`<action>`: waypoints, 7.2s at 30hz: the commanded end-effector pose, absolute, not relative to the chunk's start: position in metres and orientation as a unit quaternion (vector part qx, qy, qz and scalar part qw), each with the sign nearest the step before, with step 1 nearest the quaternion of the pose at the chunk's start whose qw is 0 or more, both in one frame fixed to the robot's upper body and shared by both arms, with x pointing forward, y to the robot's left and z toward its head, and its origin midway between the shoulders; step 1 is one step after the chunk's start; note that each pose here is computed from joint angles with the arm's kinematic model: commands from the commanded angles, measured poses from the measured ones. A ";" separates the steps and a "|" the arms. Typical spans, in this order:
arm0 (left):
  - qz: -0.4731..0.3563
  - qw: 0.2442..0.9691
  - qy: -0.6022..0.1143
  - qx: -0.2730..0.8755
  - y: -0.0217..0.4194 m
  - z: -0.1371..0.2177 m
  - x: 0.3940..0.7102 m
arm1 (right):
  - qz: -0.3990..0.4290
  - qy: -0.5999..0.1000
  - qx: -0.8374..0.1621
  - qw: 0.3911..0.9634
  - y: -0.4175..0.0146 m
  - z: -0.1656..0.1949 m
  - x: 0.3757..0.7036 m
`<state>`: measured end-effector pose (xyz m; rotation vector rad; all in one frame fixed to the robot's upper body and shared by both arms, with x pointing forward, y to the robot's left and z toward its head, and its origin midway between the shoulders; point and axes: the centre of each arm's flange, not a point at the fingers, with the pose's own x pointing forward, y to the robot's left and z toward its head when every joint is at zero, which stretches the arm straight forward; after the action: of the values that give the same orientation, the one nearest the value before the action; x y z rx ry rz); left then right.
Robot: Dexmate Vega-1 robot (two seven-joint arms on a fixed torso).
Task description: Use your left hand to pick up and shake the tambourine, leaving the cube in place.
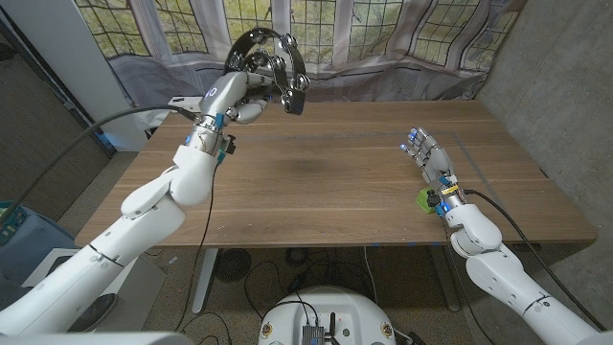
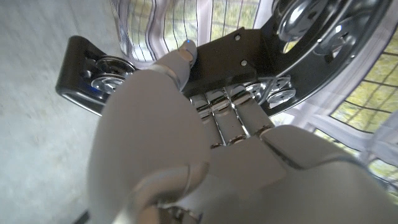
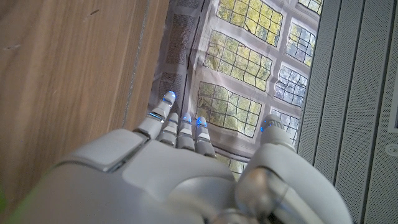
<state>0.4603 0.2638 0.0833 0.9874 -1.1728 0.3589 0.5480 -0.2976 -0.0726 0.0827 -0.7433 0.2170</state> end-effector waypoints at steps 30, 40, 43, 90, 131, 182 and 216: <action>0.090 0.705 -0.437 -0.552 0.377 -0.059 0.505 | 0.123 -0.347 0.032 0.929 -0.291 -0.069 0.562; 0.149 0.716 -0.550 -0.402 0.360 -0.032 0.494 | 0.120 -0.346 0.035 0.930 -0.292 -0.073 0.561; 0.191 0.725 -0.599 -0.283 0.352 -0.019 0.480 | 0.119 -0.348 0.032 0.929 -0.292 -0.072 0.560; 0.215 0.632 -0.515 0.538 0.212 0.109 0.450 | 0.101 -0.351 0.037 0.930 -0.301 -0.078 0.547; 0.067 0.692 -0.335 0.636 0.212 0.092 0.494 | 0.106 -0.353 0.045 0.928 -0.300 -0.079 0.554; 0.068 0.715 -0.253 0.648 0.249 0.066 0.512 | 0.105 -0.346 0.042 0.931 -0.296 -0.079 0.558; 0.038 0.736 -0.200 0.645 0.264 0.043 0.539 | 0.099 -0.332 0.045 0.937 -0.297 -0.084 0.557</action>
<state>0.5295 0.2628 0.0521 1.4128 -0.4752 0.1079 0.5588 -0.2951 -0.0819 0.0870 -0.6869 0.2105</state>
